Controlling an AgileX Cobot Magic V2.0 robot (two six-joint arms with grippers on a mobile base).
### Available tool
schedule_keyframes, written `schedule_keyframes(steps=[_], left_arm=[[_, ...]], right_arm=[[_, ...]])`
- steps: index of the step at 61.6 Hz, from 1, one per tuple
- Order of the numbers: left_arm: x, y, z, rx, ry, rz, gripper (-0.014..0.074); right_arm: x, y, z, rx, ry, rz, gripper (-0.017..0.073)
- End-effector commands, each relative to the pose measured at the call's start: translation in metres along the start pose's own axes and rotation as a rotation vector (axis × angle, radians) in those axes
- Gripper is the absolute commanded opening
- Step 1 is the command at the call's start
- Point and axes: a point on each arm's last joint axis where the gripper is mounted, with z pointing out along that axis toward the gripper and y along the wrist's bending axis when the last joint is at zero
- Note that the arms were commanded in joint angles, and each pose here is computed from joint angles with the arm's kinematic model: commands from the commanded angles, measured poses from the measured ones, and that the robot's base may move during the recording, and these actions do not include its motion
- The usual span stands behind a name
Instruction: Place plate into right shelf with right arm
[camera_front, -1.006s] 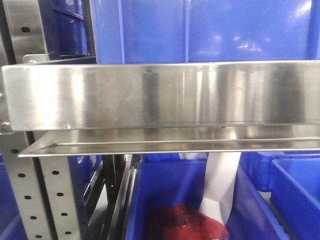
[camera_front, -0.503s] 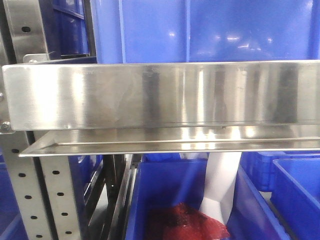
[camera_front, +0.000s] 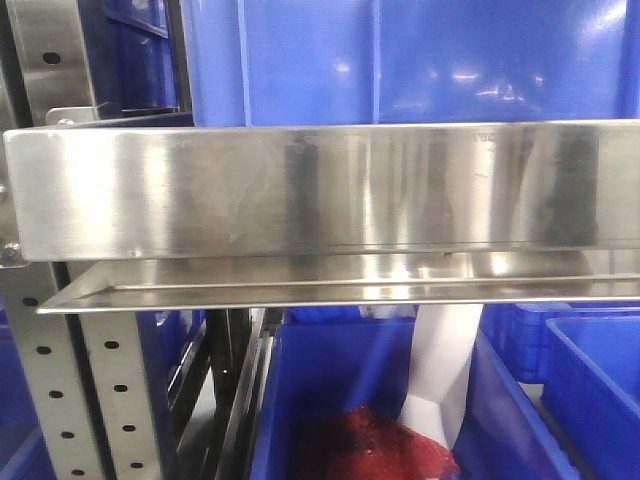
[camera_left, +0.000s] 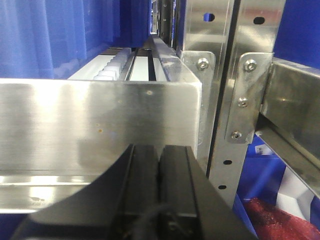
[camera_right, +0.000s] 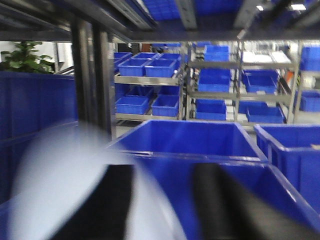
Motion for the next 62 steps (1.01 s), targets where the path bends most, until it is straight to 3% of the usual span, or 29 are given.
schedule_keyframes(steps=[1,6,14,25,35,42,55,62], left_arm=[[-0.005,0.0,0.0,0.004,-0.084,-0.009,-0.0047],[-0.005,0.0,0.0,0.004,-0.084,-0.009,-0.0047],[-0.005,0.0,0.0,0.004,-0.084,-0.009,-0.0047],[-0.005,0.0,0.0,0.004,-0.084,-0.009,-0.0047],[-0.005,0.0,0.0,0.004,-0.084,-0.009,-0.0047],[-0.005,0.0,0.0,0.004,-0.084,-0.009,-0.0047],[-0.005,0.0,0.0,0.004,-0.084,-0.009,-0.0047],[-0.005,0.0,0.0,0.004,-0.084,-0.009,-0.0047]], right_arm=[[-0.028,-0.009,-0.005,0.066,-0.111,-0.031,0.0645],[-0.03,-0.009,-0.006,0.069,-0.115,-0.074,0.0634],[-0.039,-0.011,-0.014,0.064,-0.135,-0.094,0.0634],[-0.069,-0.016,-0.042,0.004,-0.187,-0.057,0.0632],[-0.099,-0.02,-0.084,-0.119,-0.213,0.006,0.0619],[-0.113,-0.021,-0.11,-0.217,-0.216,0.054,0.051],[-0.128,-0.017,-0.156,-0.426,-0.203,0.042,0.0038],[-0.13,-0.016,-0.168,-0.486,-0.195,0.031,0.0055]])
